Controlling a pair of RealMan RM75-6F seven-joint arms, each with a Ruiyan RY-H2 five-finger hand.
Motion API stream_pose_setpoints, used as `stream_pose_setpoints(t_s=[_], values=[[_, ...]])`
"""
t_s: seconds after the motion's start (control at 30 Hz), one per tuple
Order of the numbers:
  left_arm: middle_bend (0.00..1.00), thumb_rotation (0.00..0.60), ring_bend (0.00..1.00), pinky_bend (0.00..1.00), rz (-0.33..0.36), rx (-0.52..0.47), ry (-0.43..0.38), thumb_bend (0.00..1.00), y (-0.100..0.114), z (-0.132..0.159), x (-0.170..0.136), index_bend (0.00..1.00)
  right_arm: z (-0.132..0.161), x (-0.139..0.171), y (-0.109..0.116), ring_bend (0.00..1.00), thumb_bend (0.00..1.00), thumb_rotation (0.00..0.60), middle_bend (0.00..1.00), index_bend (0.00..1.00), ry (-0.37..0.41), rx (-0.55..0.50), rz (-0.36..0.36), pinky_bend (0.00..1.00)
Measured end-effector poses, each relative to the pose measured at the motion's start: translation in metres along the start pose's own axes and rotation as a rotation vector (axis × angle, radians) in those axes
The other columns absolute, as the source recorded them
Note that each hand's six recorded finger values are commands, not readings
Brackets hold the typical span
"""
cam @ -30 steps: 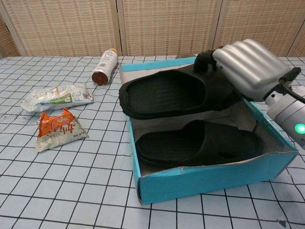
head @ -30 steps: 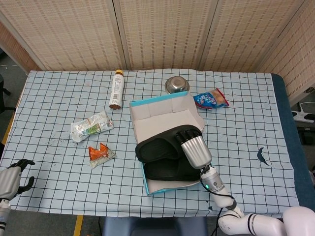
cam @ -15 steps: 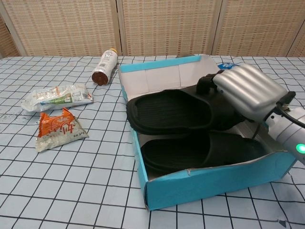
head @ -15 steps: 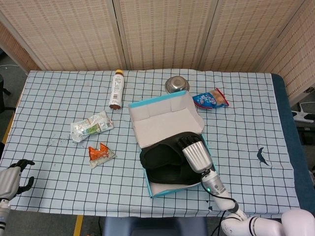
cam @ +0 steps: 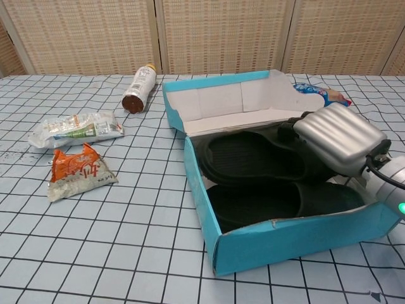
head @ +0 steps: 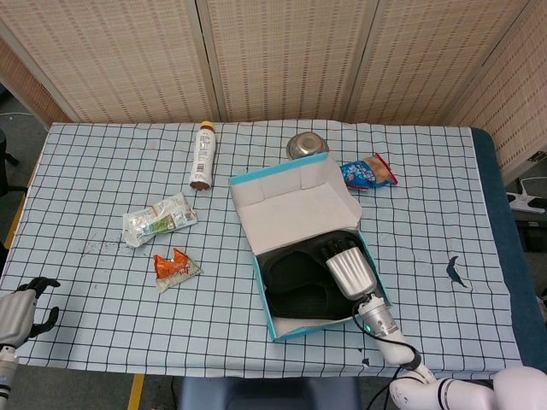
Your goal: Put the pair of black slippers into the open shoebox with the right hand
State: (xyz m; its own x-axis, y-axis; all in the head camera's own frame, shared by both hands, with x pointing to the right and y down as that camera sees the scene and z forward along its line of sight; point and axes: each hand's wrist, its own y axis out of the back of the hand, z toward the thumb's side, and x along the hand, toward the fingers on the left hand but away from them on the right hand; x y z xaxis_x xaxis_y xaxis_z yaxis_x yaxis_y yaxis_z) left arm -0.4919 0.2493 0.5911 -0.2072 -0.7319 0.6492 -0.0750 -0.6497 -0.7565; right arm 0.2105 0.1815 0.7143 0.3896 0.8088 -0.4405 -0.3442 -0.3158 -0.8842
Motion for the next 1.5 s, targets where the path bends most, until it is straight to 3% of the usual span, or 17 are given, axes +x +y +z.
stream_pose_setpoints(t_s=[0.23, 0.33, 0.5, 0.73, 0.87, 1.07, 1.33, 1.5], values=[[0.24, 0.600, 0.29, 0.47, -0.004, 0.001, 0.004, 0.44, -0.001, -0.001, 0.001, 0.30, -0.008, -0.001, -0.007, 0.54, 0.06, 0.600, 0.73, 0.74, -0.037, 0.022, 0.073, 0.61], [0.24, 0.600, 0.29, 0.47, -0.005, -0.002, 0.005, 0.44, -0.001, -0.001, 0.001, 0.30, -0.011, -0.003, -0.003, 0.49, 0.06, 0.600, 0.71, 0.66, -0.043, 0.002, 0.070, 0.58], [0.24, 0.600, 0.29, 0.47, -0.007, 0.003, 0.006, 0.44, -0.002, -0.001, 0.001, 0.30, -0.013, -0.003, 0.012, 0.31, 0.06, 0.600, 0.49, 0.46, -0.036, -0.087, 0.040, 0.50], [0.24, 0.600, 0.29, 0.47, -0.011, 0.005, 0.009, 0.44, -0.003, -0.001, 0.002, 0.30, -0.017, 0.002, 0.041, 0.05, 0.06, 0.600, 0.28, 0.25, -0.013, -0.225, 0.026, 0.22], [0.24, 0.600, 0.29, 0.47, -0.011, 0.005, 0.007, 0.44, -0.002, 0.000, 0.002, 0.30, -0.019, 0.008, 0.058, 0.00, 0.06, 0.600, 0.21, 0.19, 0.004, -0.295, 0.048, 0.15], [0.24, 0.600, 0.29, 0.47, -0.013, 0.005, 0.009, 0.44, -0.002, -0.001, 0.002, 0.30, -0.027, 0.019, 0.080, 0.00, 0.06, 0.600, 0.21, 0.18, 0.032, -0.360, 0.098, 0.14], [0.24, 0.600, 0.29, 0.47, -0.011, 0.004, 0.008, 0.44, -0.002, -0.001, 0.002, 0.30, -0.027, 0.021, 0.073, 0.00, 0.06, 0.600, 0.18, 0.16, 0.037, -0.362, 0.167, 0.14], [0.24, 0.600, 0.29, 0.47, -0.016, -0.002, 0.012, 0.44, -0.002, -0.001, 0.002, 0.30, -0.026, 0.019, 0.077, 0.00, 0.06, 0.600, 0.18, 0.20, 0.034, -0.420, 0.157, 0.14]])
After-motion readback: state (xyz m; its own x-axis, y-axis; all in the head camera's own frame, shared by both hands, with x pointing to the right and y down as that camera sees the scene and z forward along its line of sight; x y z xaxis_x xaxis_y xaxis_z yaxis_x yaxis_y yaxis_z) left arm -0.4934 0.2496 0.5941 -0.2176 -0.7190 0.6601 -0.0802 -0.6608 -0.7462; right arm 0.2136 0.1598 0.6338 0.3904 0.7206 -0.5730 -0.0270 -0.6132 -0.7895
